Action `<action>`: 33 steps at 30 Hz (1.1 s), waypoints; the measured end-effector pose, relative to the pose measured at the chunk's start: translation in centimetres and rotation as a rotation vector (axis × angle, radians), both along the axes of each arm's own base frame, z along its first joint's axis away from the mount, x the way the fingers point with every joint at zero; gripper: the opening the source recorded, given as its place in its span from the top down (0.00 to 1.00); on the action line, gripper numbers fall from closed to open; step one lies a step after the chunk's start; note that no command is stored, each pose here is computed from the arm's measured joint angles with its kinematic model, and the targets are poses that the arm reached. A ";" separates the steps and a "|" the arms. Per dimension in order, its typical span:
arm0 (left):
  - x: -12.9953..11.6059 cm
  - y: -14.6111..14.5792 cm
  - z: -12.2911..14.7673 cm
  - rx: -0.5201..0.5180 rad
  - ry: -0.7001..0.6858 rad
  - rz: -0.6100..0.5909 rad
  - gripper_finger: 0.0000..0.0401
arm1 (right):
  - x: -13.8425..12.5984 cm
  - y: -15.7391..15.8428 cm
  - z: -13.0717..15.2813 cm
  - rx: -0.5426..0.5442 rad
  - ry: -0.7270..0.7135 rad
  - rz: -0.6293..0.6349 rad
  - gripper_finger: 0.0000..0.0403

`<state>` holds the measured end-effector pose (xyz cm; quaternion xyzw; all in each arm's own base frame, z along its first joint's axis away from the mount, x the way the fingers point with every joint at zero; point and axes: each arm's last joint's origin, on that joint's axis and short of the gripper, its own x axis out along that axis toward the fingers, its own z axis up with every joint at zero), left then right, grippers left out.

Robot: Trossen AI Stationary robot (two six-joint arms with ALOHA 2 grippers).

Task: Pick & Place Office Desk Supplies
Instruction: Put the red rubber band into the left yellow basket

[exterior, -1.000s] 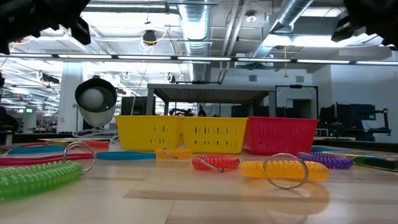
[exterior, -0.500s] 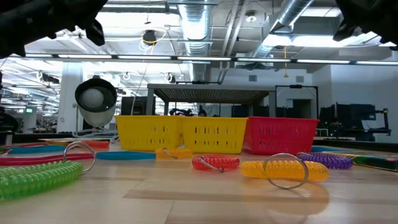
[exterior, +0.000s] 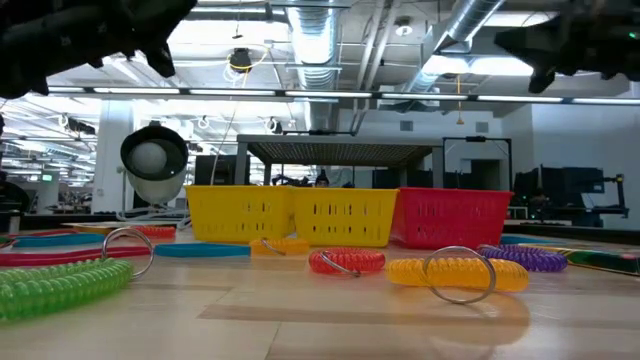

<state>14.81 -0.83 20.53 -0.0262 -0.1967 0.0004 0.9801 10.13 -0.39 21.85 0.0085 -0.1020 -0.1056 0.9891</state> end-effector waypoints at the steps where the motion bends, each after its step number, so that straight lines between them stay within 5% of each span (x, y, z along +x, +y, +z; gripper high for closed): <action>1: 0.0 0.0 -0.1 0.007 0.005 0.014 0.99 | 0.2 0.0 0.6 -0.004 0.033 -0.017 1.00; 5: 0.4 0.1 -0.3 0.027 0.065 0.063 0.99 | 1.4 -0.2 3.2 -0.032 0.220 -0.046 1.00; 12: 3.0 0.3 0.8 0.053 0.385 0.106 0.99 | 5.3 -1.1 5.2 -0.017 0.677 -0.115 1.00; 23: 3.6 1.1 1.5 0.079 0.518 0.154 0.99 | 9.7 -5.0 -0.5 0.147 1.378 -0.228 0.99; 28: 3.6 1.1 1.5 0.081 0.523 0.151 0.99 | 9.5 -7.1 -2.7 0.274 1.546 -0.247 0.88; 33: 3.6 1.1 1.4 0.081 0.526 0.151 0.99 | 9.1 -8.5 -3.2 0.386 1.558 -0.207 0.68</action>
